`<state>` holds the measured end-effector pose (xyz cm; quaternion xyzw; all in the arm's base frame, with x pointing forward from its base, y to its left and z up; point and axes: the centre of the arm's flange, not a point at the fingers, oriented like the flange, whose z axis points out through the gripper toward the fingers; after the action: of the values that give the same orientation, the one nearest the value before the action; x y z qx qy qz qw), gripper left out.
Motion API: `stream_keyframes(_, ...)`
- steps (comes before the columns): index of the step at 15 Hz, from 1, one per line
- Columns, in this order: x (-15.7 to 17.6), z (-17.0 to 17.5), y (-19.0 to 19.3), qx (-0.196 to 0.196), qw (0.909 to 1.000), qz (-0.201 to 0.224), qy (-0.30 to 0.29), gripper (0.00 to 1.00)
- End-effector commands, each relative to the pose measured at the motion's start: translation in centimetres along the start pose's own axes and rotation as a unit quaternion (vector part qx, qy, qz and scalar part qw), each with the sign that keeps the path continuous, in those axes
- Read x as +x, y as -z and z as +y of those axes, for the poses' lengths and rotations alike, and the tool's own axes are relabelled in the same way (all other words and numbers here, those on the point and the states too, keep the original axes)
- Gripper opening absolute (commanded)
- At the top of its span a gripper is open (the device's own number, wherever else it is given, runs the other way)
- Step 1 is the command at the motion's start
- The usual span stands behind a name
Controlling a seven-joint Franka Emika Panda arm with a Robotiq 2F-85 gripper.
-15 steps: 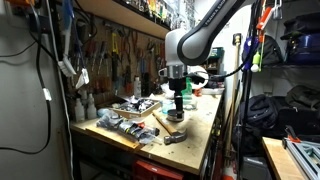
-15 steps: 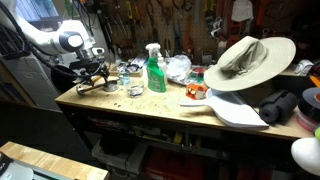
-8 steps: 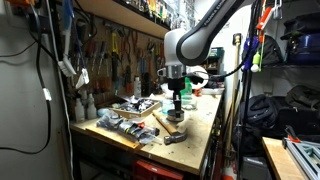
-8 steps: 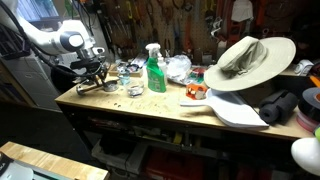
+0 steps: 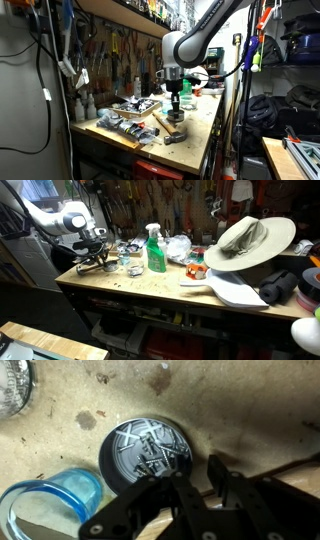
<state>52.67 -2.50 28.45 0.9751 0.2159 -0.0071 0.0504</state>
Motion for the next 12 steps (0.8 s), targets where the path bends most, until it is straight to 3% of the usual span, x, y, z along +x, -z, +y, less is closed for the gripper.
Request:
stream_keyframes(1,0.4,0.3,-0.9,-0.008,1.0,-0.003,0.004,0.21)
stream_keyframes(2,0.5,0.3,-0.9,-0.008,1.0,-0.004,0.003,0.19)
stream_keyframes(3,0.6,0.3,-1.0,-0.009,0.9999,-0.004,0.002,0.04)
stream_keyframes(6,0.6,0.4,-0.8,-0.008,1.0,-0.003,0.003,0.0)
stream_keyframes(12,-0.6,1.1,2.6,0.015,0.9999,0.001,0.006,0.01)
